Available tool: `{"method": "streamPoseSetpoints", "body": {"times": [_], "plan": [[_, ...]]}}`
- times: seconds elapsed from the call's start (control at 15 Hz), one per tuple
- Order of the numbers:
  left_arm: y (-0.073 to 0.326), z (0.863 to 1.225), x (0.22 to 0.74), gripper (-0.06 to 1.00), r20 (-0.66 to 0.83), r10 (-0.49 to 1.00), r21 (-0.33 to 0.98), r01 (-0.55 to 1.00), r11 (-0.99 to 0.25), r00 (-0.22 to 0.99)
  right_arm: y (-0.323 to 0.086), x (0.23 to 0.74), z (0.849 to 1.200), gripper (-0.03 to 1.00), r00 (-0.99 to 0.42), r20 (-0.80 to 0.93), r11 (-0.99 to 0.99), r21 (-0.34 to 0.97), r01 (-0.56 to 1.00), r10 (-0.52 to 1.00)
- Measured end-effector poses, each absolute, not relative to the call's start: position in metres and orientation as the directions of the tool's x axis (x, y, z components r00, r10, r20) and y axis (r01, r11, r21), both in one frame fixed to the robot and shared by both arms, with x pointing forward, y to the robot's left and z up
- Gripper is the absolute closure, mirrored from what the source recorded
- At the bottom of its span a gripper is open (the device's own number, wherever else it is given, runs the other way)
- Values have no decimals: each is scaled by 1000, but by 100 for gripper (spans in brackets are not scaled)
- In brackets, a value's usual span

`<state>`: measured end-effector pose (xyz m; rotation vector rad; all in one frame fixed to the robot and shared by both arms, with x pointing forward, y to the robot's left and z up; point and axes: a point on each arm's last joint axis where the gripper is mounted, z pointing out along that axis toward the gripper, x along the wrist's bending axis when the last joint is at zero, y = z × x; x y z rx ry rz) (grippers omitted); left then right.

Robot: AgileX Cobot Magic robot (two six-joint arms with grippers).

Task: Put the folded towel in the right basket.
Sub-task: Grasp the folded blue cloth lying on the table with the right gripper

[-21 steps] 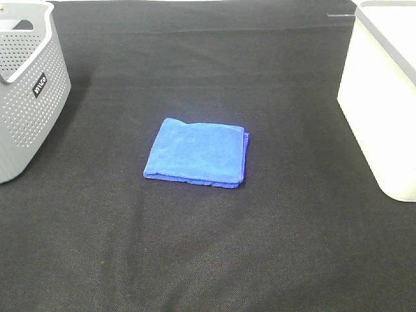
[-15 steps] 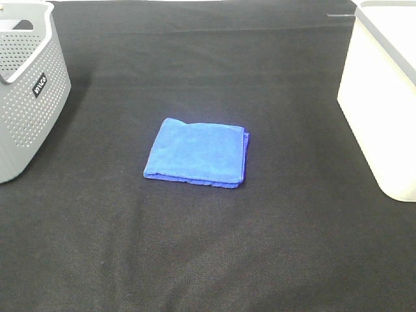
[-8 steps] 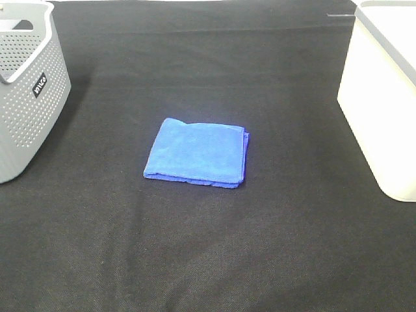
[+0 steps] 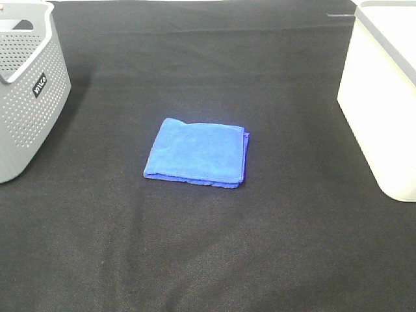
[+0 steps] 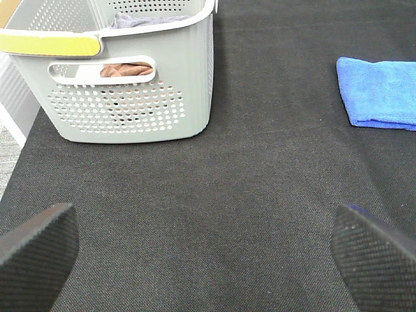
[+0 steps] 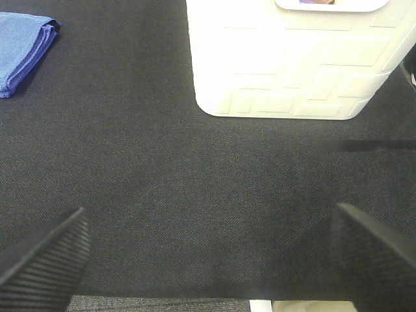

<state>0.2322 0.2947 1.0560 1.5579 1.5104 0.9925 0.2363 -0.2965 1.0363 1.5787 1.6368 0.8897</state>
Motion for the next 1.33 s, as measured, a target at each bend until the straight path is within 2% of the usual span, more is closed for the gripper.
{"method": "streamPoseSetpoints", "body": {"times": [1.33], "plan": [[295, 1056, 232, -5, 35, 999, 903, 429, -36, 10, -297, 236, 1036, 1, -27, -16, 28, 847, 530, 1000]]}}
